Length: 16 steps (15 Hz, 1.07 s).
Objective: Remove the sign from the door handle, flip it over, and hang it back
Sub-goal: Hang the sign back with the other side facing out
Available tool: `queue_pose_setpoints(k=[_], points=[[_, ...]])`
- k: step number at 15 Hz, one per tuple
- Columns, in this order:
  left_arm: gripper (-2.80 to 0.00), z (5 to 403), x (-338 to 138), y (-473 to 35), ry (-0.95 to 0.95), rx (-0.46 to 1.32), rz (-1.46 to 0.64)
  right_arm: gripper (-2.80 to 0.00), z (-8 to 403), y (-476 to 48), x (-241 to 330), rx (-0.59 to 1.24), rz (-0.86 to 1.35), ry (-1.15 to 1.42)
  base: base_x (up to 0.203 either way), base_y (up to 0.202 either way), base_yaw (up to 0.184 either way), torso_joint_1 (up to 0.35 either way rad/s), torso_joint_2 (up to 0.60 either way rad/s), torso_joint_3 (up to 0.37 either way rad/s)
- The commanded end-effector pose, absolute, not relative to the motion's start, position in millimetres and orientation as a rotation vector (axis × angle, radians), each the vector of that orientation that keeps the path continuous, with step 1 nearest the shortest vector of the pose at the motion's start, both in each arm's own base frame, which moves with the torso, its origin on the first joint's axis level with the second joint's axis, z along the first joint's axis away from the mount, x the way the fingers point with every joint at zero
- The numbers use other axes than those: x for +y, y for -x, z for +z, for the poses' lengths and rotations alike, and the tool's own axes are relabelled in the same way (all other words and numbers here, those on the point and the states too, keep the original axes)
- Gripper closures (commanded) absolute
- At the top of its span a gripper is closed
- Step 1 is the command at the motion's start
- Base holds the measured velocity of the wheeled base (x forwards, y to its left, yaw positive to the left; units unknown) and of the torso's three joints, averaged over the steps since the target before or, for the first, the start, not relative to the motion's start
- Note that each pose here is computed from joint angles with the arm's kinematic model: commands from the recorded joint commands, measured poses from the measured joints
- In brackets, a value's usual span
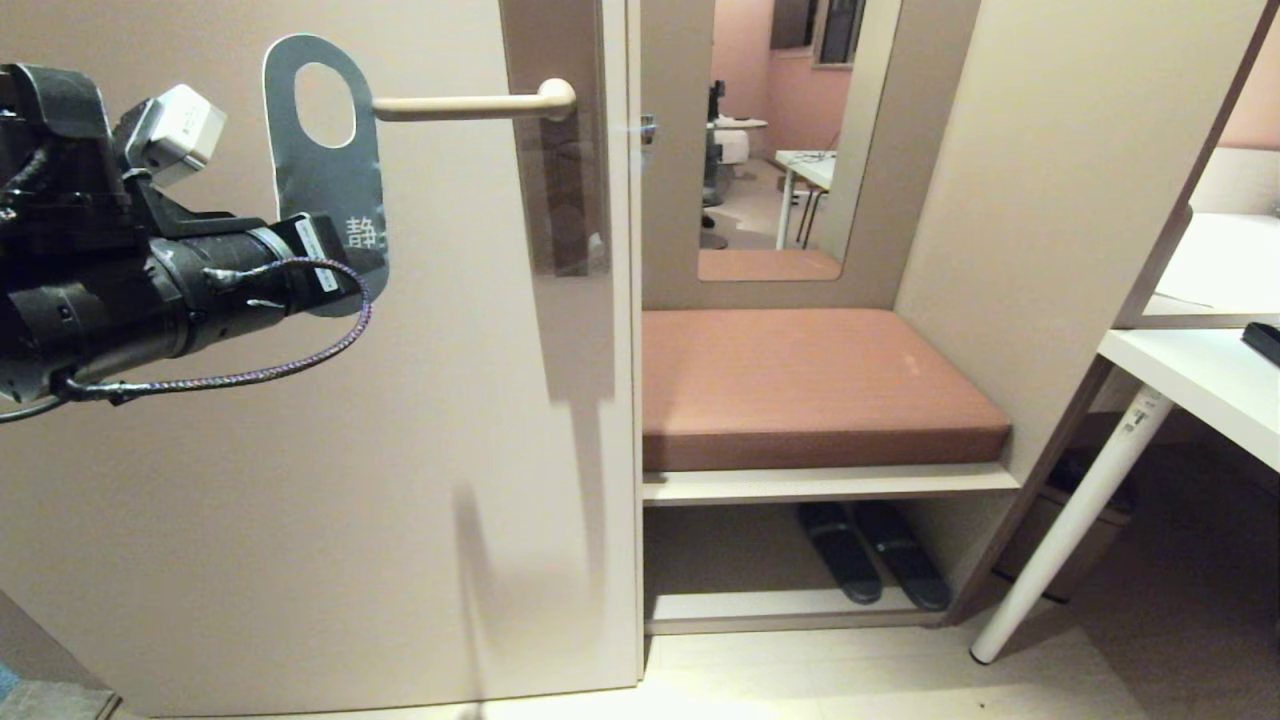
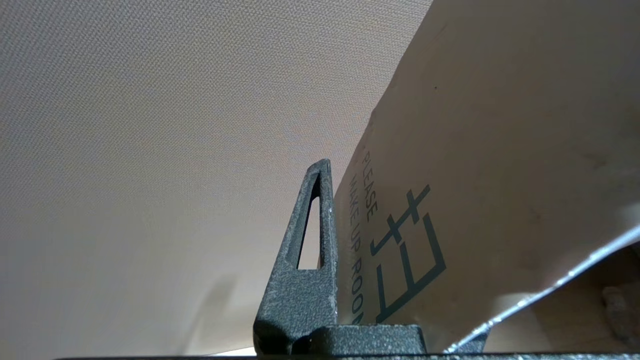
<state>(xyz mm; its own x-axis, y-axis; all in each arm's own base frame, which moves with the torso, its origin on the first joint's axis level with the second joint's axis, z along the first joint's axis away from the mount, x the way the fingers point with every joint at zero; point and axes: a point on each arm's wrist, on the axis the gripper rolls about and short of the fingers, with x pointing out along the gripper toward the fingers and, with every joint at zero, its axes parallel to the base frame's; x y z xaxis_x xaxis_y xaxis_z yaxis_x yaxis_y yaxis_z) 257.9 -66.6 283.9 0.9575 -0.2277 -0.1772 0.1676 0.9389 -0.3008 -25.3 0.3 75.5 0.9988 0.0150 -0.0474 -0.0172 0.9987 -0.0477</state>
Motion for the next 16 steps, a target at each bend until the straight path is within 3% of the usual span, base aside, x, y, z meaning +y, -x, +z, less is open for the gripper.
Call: queue_pose_setpoints(k=[1,16], points=[[0.00,281.3,-67.5,-261.3,0.293,0.222,-0.202,0.00,75.5,25.2,0.3,0.049,0.017,0.049,0.000,0.000,0.000,0.000,0.00,0.000],[0.00,281.2,-74.5,-278.4,0.307,0.229,-0.217,0.00,75.5,25.2,0.3,0.049,0.017,0.049,0.000,0.000,0.000,0.000,0.00,0.000]])
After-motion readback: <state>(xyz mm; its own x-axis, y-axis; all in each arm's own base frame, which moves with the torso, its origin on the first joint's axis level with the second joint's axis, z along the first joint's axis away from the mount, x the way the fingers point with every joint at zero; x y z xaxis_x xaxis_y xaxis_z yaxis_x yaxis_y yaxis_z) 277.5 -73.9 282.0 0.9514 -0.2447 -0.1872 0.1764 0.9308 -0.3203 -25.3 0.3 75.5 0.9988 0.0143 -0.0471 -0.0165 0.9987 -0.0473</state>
